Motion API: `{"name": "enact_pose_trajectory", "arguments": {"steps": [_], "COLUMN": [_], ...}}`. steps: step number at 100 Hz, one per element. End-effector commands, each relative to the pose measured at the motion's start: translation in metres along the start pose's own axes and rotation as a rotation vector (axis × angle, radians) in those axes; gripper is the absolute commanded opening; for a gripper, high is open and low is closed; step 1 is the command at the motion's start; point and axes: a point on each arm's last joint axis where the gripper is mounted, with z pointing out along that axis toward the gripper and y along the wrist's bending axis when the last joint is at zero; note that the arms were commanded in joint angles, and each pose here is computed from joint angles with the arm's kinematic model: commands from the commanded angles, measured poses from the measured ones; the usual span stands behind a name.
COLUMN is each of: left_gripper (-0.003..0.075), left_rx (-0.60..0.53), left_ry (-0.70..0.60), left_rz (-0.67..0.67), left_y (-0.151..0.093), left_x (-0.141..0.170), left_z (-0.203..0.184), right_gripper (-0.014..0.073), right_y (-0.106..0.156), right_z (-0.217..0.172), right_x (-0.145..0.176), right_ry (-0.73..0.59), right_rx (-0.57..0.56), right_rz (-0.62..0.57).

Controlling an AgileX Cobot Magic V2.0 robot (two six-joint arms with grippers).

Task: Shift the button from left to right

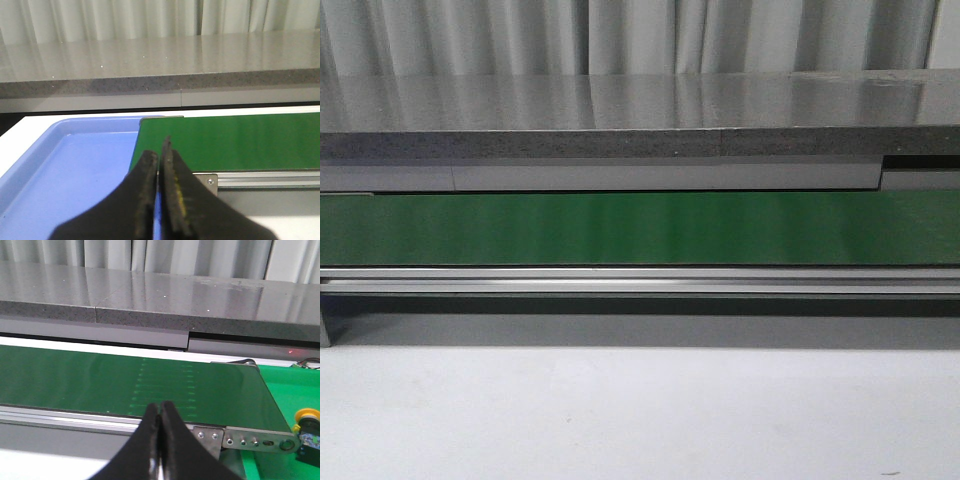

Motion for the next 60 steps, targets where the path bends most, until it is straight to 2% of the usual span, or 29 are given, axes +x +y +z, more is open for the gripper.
{"name": "enact_pose_trajectory", "arguments": {"steps": [1, 60], "left_gripper": [0.0005, 0.0005], "left_rx": [0.002, 0.003], "left_ry": [-0.119, -0.143], "left_rz": [-0.027, -0.054], "left_y": [-0.0007, -0.0008], "left_x": [-0.0018, -0.0016], "left_z": [-0.0018, -0.0016], "right_gripper": [-0.0067, -0.0067], "right_y": [0.0000, 0.0000], "right_z": [-0.0015, -0.0015], "right_x": [-0.0083, -0.0083], "right_ry": [-0.099, -0.099], "right_rx": [-0.001, -0.001], "right_rz": [-0.005, -0.005]}}
